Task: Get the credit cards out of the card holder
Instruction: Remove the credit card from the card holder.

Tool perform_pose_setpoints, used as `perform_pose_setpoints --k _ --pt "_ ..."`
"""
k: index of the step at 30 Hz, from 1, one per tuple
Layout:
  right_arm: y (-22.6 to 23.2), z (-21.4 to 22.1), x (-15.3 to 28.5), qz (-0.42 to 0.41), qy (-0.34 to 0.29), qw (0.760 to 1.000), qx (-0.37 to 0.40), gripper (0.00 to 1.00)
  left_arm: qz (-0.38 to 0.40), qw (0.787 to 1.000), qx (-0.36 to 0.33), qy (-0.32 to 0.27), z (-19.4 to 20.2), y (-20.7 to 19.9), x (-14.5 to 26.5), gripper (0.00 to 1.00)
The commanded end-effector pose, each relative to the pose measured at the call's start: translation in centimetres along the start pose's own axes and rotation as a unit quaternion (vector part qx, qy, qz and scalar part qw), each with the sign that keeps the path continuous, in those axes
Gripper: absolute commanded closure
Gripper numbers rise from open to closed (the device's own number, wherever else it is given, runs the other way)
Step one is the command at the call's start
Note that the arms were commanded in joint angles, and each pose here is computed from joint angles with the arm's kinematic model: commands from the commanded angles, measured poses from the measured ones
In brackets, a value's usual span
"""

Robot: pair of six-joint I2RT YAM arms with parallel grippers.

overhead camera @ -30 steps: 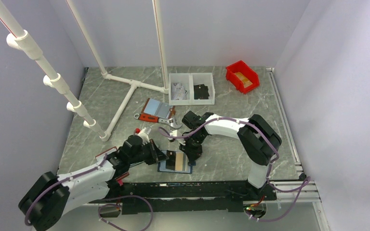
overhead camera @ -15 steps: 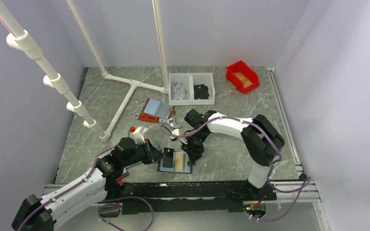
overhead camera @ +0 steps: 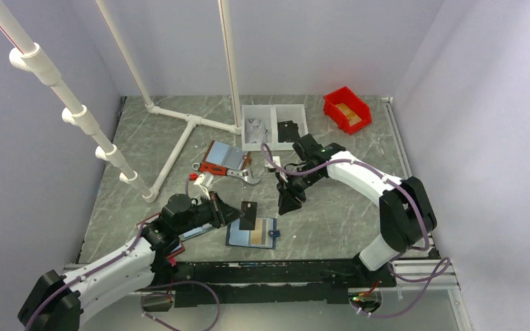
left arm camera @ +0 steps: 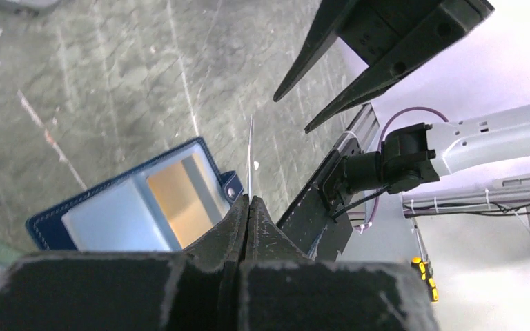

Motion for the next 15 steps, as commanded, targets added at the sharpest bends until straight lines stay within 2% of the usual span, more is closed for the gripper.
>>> perform_pose_setpoints --k 1,7,15 --pt "0.6 -1.8 2.0 -0.008 -0.077 0.997 0.013 0.58 0.09 0.993 -0.064 -0.041 -1.9 -2.4 -0.7 1.0" --pt "0.3 -1.7 3.0 -0.011 -0.13 0.991 -0.031 0.43 0.125 0.985 -0.09 -0.074 -2.8 -3.4 -1.4 1.0" --pt "0.0 -1.7 2.6 -0.055 -0.174 0.981 -0.072 0.4 0.132 0.983 -0.096 -0.081 -3.1 -3.9 -2.8 1.0"
Point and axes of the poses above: each gripper's point midway between its finger pads, its own x axis back along the fingers, its own y axis along the line the jaws close on, z = x × y, the point moved 10 cm from there along x, back along the fingers, and after that the axes turned 4 degrees about x, right-handed, at the moved point
